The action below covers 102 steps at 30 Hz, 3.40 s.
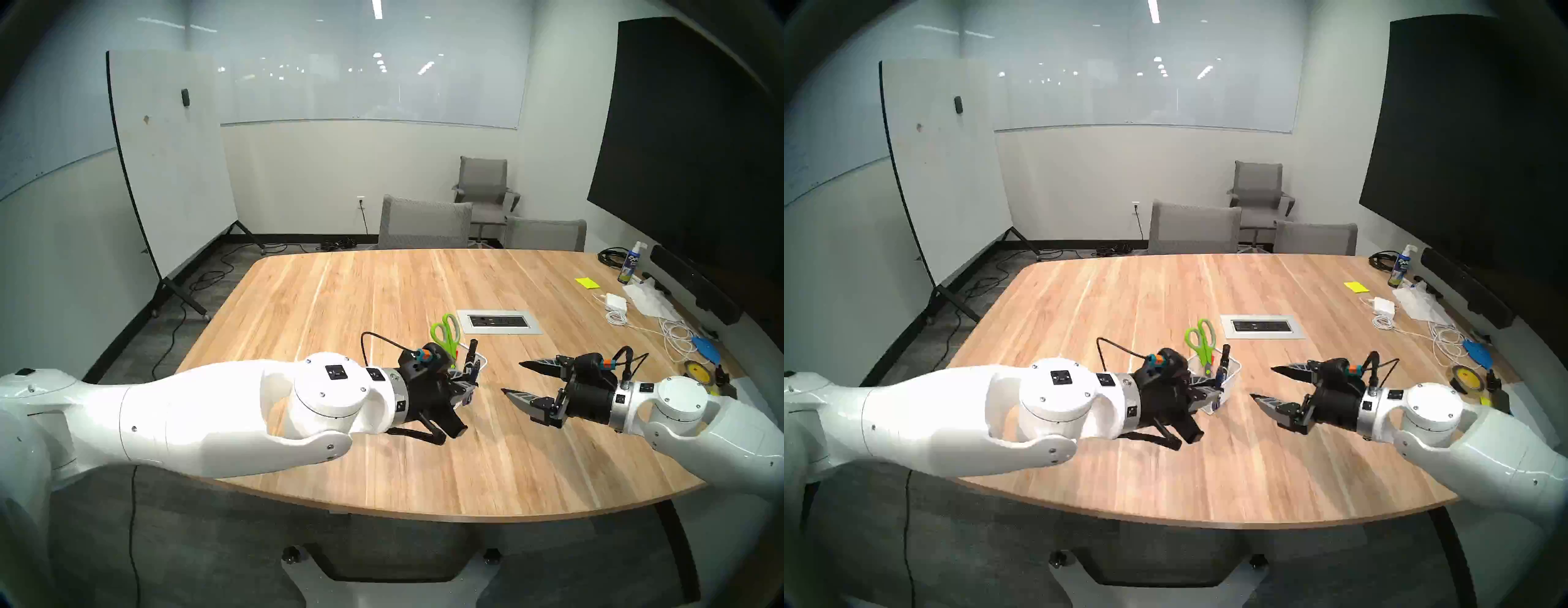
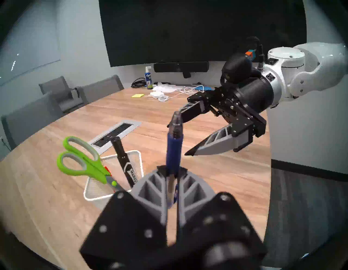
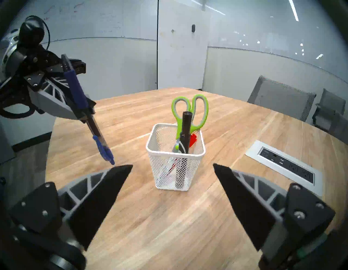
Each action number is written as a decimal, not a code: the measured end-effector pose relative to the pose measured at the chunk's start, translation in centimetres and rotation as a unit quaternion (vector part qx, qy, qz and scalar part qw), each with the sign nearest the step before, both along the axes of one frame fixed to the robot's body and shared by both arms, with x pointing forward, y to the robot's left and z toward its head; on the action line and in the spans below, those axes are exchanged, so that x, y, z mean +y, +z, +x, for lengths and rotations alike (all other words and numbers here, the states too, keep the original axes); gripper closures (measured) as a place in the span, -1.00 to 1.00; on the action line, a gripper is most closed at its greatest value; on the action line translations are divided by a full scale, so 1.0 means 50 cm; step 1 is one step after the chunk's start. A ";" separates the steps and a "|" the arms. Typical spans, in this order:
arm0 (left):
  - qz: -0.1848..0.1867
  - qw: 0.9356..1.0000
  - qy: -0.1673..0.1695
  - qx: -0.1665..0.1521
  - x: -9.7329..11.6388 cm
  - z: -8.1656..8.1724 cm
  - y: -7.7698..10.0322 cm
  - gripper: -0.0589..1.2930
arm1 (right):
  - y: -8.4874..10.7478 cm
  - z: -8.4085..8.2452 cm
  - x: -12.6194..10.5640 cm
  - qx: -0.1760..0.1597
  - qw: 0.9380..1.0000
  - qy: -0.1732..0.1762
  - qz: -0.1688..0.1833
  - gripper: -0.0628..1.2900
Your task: Place the pen, the marker, and the scissors into the pen holder
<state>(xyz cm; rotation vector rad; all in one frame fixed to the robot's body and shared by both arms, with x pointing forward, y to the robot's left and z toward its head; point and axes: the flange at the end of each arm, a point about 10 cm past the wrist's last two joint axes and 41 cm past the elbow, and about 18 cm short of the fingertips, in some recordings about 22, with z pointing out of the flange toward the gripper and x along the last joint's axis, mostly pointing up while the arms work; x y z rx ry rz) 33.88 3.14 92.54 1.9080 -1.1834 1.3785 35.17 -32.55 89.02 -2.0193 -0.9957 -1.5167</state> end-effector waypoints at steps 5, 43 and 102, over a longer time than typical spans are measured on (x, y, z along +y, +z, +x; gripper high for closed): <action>0.001 1.000 0.010 -0.002 0.011 0.008 0.004 0.81 | 0.000 0.000 0.001 0.000 1.000 -0.001 0.002 -0.88; -0.013 0.999 0.034 -0.014 0.033 0.133 0.034 0.81 | 0.001 -0.001 0.001 0.002 1.000 0.000 0.003 -0.88; -0.034 0.998 0.035 0.038 0.026 0.216 -0.090 0.81 | 0.001 -0.001 0.001 0.003 1.000 0.000 0.003 -0.88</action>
